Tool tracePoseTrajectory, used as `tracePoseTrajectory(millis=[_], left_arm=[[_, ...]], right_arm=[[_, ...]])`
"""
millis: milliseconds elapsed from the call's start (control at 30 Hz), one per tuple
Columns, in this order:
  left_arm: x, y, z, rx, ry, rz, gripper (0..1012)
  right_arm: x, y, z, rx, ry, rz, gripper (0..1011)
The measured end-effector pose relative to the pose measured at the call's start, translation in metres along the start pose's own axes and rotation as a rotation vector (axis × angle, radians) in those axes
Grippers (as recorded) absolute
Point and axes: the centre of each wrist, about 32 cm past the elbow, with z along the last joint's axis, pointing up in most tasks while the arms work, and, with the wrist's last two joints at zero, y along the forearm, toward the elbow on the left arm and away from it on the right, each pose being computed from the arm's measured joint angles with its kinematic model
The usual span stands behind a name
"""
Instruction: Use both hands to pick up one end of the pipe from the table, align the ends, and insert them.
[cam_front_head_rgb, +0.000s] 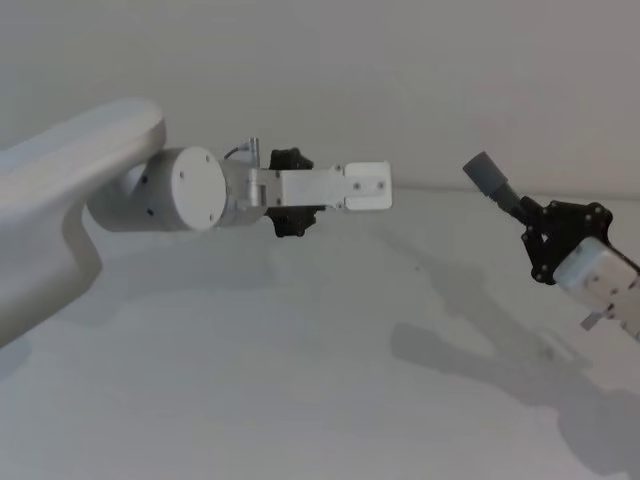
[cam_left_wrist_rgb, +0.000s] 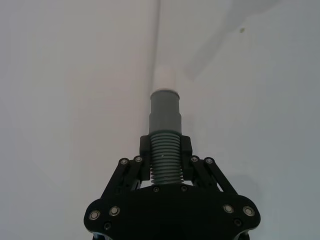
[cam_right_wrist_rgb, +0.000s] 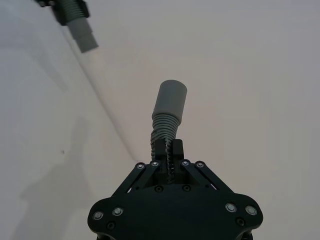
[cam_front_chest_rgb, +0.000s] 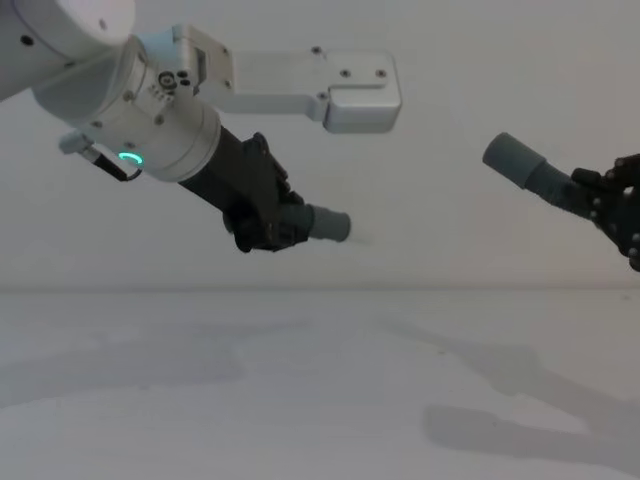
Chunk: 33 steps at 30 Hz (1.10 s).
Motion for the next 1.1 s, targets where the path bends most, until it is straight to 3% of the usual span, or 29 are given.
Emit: tracePoseTrajectory(millis=[267,500,700,1100], left_arm=[[-0.006,-0.0054,-0.0068,-0.079,-0.114,0.091,317],[-0.009,-0.0122,-0.0154,-0.165,-0.174,0.145,317],[-0.0105,-0.017,-0.0202,-0.216,-0.203,0.169,317],[-0.012,-0.0216,-0.0248,-0.269,-0.229,0.192,317]], right_arm=[[0.007,-0.001,-0.015,0.065,-0.161,0.013,59],[0.016,-0.002,-0.027,0.096,-0.283,0.03,59],[0.023,-0.002,-0.033,0.092,-0.336,0.039,59],[0.035,0.005,-0.039,0.084,-0.404,0.054,59]])
